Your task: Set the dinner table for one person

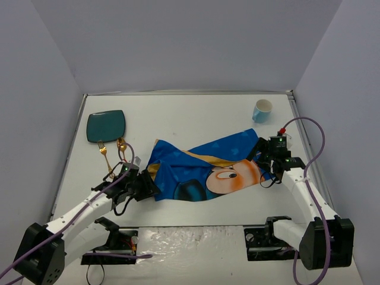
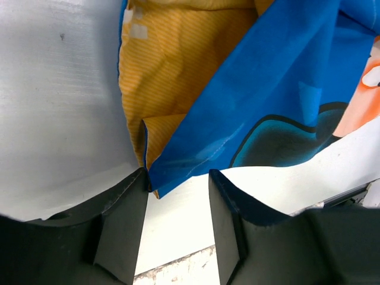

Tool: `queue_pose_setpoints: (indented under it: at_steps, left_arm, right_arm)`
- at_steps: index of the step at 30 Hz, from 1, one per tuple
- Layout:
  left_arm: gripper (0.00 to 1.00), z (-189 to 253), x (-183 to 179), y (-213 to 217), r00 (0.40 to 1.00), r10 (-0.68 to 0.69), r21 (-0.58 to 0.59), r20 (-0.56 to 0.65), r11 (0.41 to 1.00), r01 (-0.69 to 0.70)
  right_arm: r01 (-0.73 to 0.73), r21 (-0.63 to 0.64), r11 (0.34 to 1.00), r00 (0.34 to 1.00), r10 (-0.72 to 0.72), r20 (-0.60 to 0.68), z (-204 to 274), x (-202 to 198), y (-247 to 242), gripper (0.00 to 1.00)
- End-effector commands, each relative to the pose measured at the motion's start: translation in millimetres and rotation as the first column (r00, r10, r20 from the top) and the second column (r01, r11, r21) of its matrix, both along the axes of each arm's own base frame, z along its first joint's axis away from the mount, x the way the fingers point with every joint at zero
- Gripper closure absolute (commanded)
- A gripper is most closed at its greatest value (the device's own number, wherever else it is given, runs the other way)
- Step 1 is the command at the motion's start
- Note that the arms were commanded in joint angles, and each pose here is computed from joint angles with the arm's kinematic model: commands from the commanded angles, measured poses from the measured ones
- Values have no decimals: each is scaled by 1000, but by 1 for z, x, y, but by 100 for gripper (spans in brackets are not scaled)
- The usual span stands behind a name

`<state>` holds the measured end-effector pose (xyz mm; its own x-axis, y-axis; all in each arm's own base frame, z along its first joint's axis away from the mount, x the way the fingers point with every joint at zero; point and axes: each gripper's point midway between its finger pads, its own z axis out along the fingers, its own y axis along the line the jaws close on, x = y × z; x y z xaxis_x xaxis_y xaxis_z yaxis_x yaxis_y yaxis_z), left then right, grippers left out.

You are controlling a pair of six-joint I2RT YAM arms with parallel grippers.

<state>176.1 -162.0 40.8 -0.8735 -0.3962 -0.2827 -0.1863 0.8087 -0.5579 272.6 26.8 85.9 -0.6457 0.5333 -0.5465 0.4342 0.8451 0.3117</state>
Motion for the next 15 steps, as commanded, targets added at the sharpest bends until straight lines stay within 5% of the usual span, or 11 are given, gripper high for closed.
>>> queue_pose_setpoints:
  at_steps: [1, 15]
  left_arm:
    - [61, 31, 17, -10, 996, -15, -30, 84, 999, 17]
    - [70, 29, 23, -9, 996, -30, 3, 86, 1000, 30]
  right_arm:
    - [16, -5, 1000, 999, -16, 28, 7, 4, -4, 4]
    - [40, -48, 998, 999, -40, 13, 2, 4, -12, 4]
